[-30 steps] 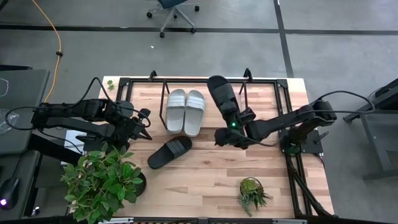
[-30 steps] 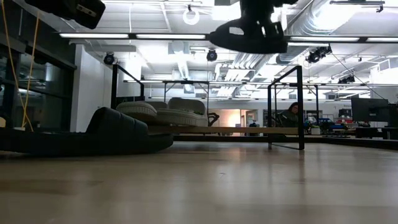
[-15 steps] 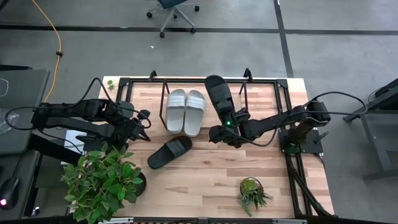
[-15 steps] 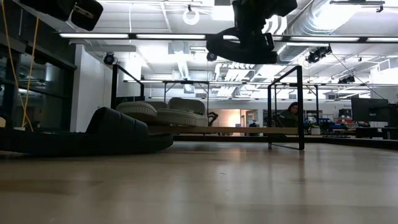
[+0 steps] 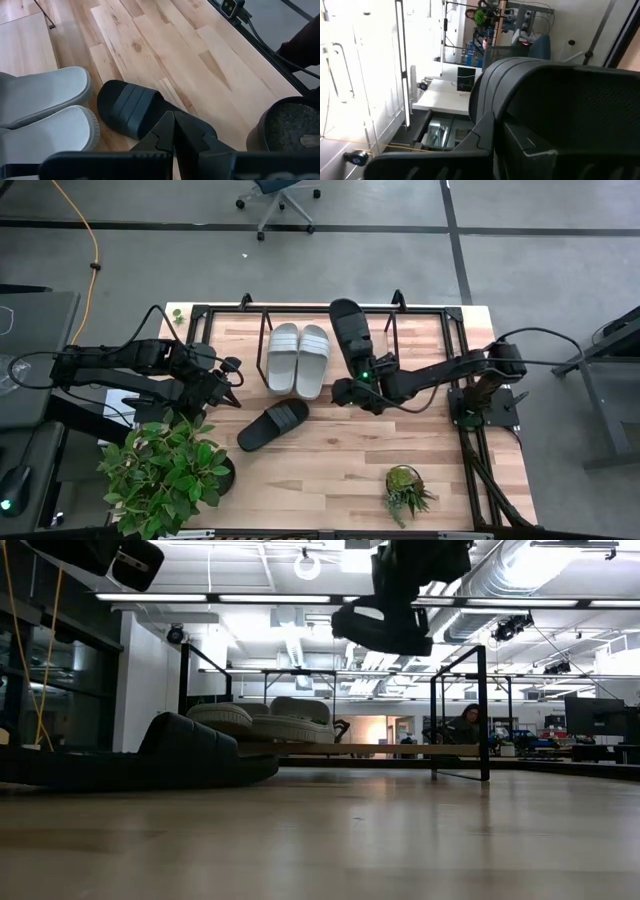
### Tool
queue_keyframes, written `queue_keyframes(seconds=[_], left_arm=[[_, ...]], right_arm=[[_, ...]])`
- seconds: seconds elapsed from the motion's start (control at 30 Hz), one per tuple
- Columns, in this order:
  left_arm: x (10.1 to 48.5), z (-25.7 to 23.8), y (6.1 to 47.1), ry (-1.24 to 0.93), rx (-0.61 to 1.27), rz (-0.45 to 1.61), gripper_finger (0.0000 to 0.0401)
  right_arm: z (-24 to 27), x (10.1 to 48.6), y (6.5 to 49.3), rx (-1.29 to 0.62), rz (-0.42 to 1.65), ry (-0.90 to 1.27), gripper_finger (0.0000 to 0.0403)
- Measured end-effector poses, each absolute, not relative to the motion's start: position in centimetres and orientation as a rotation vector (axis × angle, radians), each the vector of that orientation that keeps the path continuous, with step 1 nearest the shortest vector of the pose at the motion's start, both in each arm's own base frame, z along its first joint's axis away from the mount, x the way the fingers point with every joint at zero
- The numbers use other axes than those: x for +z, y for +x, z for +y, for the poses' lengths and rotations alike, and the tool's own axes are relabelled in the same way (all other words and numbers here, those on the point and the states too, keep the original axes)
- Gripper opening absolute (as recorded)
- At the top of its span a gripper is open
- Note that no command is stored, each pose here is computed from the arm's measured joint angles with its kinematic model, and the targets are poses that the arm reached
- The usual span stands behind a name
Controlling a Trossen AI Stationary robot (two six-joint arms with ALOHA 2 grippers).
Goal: Pick and place slides into the shelf
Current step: Put the bottom black slide on the shelf
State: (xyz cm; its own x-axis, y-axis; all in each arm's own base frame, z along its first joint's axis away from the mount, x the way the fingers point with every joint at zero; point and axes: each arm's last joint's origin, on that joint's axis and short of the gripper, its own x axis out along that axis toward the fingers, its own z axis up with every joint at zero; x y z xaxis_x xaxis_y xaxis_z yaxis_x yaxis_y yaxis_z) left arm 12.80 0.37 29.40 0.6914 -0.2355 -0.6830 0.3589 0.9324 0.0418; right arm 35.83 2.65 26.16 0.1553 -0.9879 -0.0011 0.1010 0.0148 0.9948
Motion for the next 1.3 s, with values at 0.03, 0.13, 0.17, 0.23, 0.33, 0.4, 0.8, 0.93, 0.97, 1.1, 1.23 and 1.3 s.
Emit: queue_keyframes(seconds=[0.03, 0.13, 0.17, 0.23, 0.33, 0.4, 0.8, 0.93, 0.97, 1.1, 1.23, 1.3], left_arm=[[29.4, 0.4, 12.8, 0.178, -0.334, 0.736, 0.0001], [29.4, 0.4, 12.8, 0.177, -0.334, 0.736, 0.0001], [29.4, 0.4, 12.8, 0.178, -0.334, 0.736, 0.0001], [29.4, 0.4, 12.8, 0.177, -0.334, 0.737, 0.0001], [29.4, 0.4, 12.8, 0.177, -0.334, 0.737, 0.0001], [29.4, 0.4, 12.8, 0.177, -0.334, 0.737, 0.0001], [29.4, 0.4, 12.8, 0.179, -0.334, 0.736, 0.0001], [29.4, 0.4, 12.8, 0.181, -0.335, 0.736, 0.0001], [29.4, 0.4, 12.8, 0.181, -0.335, 0.736, 0.0001], [29.4, 0.4, 12.8, 0.181, -0.335, 0.736, 0.0001], [29.4, 0.4, 12.8, 0.182, -0.335, 0.736, 0.0001], [29.4, 0.4, 12.8, 0.182, -0.335, 0.736, 0.0001]], right_arm=[[2.6, 25.9, 36.0, -1.137, -1.034, 1.2, 0.0], [2.5, 25.2, 36.4, -1.132, -1.043, 1.212, 0.0], [2.4, 24.9, 36.5, -1.13, -1.052, 1.22, 0.0], [2.4, 24.3, 36.8, -1.126, -1.064, 1.231, 0.0], [2.2, 23.9, 37.1, -1.126, -1.073, 1.237, 0.0], [2.2, 23.8, 37.1, -1.127, -1.076, 1.235, 0.0], [2.4, 23.6, 37.2, -1.14, -1.0, 1.224, 0.0], [2.8, 23.6, 37.1, -1.147, -0.963, 1.196, 0.0], [2.9, 23.6, 37.1, -1.149, -0.951, 1.188, 0.0], [3.4, 23.7, 37.1, -1.15, -0.918, 1.166, 0.0], [3.7, 24.0, 37.3, -1.156, -0.879, 1.136, 0.0], [3.8, 24.6, 37.5, -1.163, -0.845, 1.115, 0.0]])
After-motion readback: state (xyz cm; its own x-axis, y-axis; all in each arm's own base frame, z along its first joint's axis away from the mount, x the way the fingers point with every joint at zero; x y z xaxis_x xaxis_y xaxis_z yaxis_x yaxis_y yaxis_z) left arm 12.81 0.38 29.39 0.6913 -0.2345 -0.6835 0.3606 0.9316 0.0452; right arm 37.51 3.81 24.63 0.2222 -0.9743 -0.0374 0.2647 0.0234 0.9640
